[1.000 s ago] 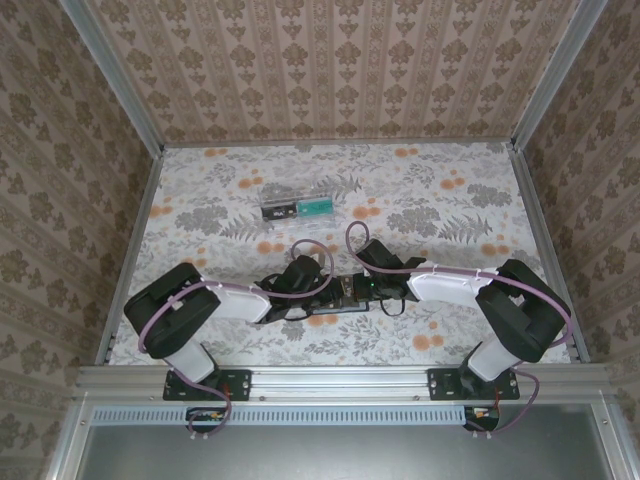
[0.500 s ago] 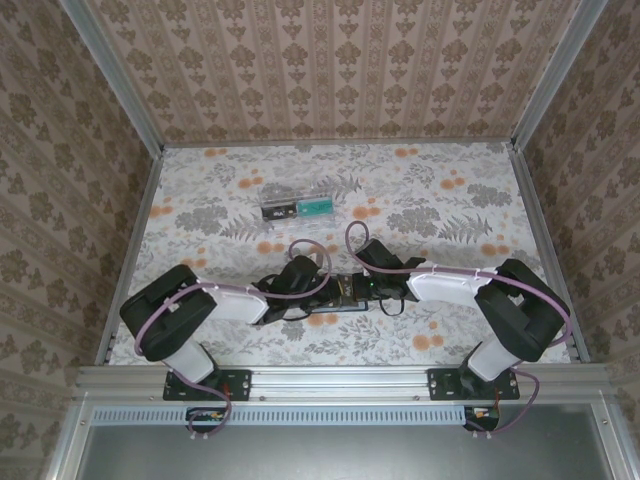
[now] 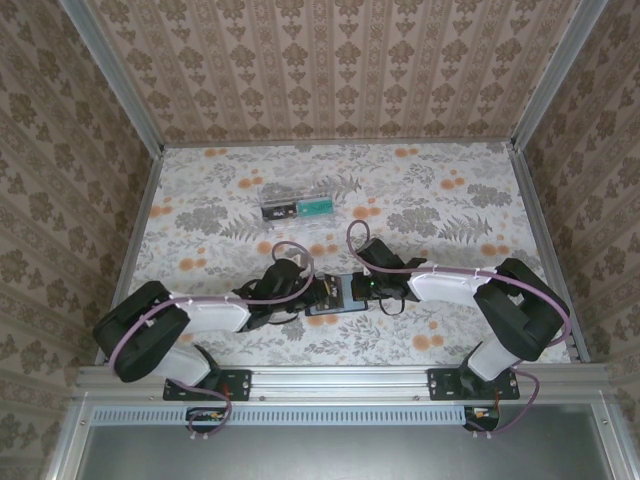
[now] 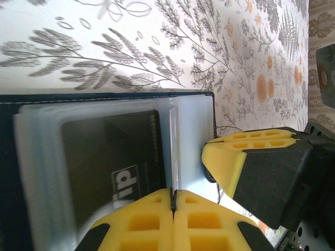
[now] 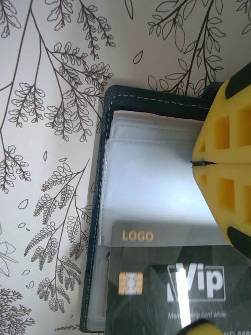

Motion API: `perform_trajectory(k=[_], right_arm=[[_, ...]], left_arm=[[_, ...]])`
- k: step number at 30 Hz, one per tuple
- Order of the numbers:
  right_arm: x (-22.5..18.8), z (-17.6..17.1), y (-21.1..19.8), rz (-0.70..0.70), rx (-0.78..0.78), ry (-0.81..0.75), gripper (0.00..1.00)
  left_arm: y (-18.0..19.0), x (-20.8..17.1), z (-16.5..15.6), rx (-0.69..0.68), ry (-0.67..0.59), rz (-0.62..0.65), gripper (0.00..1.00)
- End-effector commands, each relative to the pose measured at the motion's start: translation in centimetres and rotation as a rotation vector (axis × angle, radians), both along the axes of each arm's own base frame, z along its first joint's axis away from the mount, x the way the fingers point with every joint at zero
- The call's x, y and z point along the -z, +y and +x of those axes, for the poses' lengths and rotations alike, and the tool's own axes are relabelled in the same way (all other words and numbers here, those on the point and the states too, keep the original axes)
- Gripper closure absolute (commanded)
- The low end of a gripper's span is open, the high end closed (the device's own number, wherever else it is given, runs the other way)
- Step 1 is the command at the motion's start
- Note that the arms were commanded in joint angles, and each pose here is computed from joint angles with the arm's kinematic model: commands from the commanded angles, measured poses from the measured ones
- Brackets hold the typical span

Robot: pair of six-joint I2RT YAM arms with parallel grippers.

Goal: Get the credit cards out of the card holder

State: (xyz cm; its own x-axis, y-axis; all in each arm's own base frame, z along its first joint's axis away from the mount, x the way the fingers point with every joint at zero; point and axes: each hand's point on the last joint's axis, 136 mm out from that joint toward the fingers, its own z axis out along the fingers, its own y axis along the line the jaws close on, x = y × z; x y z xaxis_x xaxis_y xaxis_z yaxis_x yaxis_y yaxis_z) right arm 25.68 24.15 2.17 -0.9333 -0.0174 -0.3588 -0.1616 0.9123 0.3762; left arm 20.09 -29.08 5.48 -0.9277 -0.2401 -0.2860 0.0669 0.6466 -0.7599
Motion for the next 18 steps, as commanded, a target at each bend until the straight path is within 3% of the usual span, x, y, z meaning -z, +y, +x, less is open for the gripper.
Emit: perform_trajectory(k=[1,9,12,18], right_arm=[[2.5,-2.0,-2.2,-0.080,0.021,0.091,0.94],[-0.2,-1.3,-1.9,-0.043,0.008,0.023,0.92],[-3.2,-0.5,-2.0,-0.020,0.001,-0.065,0.83],[-9.9,0.4,-3.2,0.019,0.009,-0.288,0.53]], left_arm=[[1.6,0.3,-0.4,-0.004,-0.010,0.034,0.98],[4.2,-2.8,-0.9,-0.020,-0.087,0.080,0.99],[5.3,-4.7,-1.0,-0.025,-0.134,0.093,0.99],[7.6,-8.4,-0.9,0.027,-0.263,0.238,1.00]])
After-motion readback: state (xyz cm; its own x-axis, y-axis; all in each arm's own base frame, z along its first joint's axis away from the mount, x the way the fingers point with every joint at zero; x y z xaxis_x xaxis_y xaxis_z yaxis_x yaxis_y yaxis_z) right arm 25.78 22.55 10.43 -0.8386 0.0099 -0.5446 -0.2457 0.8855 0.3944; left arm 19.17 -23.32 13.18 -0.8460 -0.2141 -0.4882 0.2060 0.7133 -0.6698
